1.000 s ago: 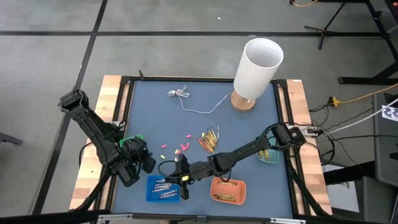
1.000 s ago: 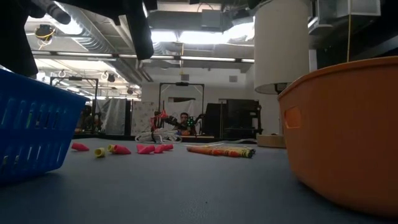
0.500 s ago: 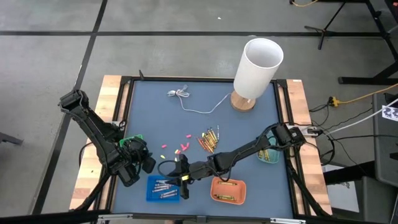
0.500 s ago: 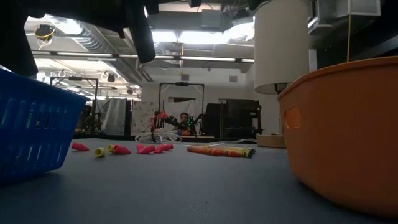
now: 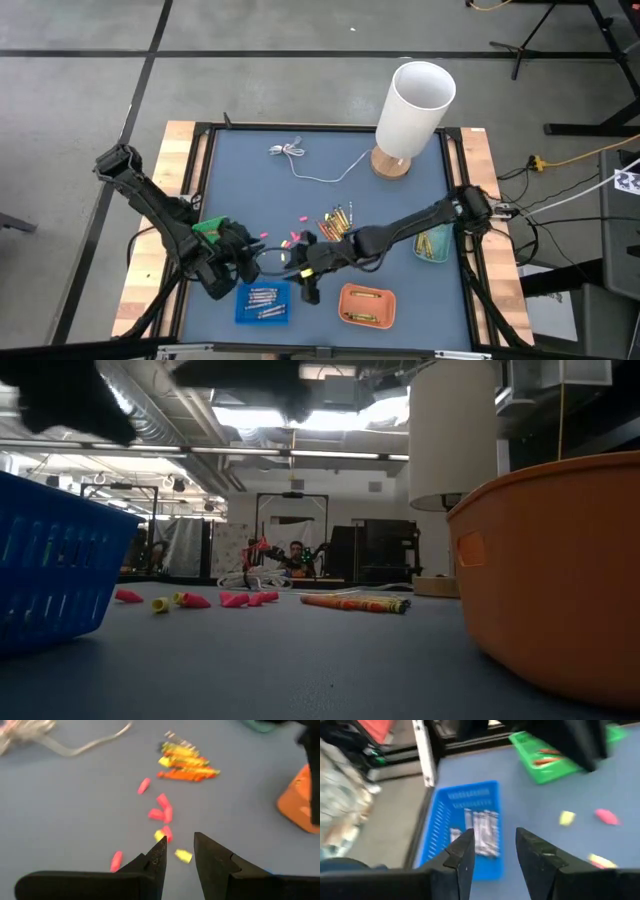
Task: Sort crayons
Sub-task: Put the orange crayon into the green bin
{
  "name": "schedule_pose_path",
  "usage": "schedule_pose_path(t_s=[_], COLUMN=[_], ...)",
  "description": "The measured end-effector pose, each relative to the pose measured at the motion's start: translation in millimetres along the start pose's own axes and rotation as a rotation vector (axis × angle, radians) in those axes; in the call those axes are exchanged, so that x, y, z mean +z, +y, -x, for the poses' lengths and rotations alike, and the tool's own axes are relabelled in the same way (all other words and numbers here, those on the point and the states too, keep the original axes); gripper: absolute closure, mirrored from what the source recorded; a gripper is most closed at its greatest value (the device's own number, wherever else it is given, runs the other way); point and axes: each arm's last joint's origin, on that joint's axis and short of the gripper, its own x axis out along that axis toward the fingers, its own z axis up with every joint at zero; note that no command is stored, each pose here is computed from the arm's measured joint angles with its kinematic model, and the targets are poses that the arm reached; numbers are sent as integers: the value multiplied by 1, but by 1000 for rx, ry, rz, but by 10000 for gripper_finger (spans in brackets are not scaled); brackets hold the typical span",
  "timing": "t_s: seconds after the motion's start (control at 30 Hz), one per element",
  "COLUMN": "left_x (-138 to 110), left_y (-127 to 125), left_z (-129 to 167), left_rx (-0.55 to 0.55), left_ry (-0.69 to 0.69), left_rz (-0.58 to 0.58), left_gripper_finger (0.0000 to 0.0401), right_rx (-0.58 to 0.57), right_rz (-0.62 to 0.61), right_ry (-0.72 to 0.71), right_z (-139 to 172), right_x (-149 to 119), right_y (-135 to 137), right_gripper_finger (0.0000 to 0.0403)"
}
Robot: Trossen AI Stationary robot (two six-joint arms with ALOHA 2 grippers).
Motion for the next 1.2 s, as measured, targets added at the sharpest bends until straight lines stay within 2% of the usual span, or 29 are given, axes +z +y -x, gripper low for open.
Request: schedule_pose_path(t_s=[0.27,0.5,0.7,0.87,1.03,1.2], left_x=[40,76,102,116,114,108], left_y=[-16,-9,2,5,15,28], left_z=[-33,-61,-84,-108,-140,-176], left_rx=[-186,-331,-441,-521,-536,-522], left_ry=[11,6,-40,-116,-67,-15], left_rz=[-254,-414,-499,-583,-617,-651], left_gripper_finger=[319,319,319,319,319,319], right_rx=[-282,-485,-607,-640,-646,-652], right_rz=[93,93,78,20,-17,-31], right_ry=[157,267,420,504,562,554], right_z=[81,129,134,126,127,136], right_x=[13,5,-16,-39,-51,-47], right_y=[2,6,-9,-25,-35,-39], right_gripper_finger=[260,260,260,260,260,260])
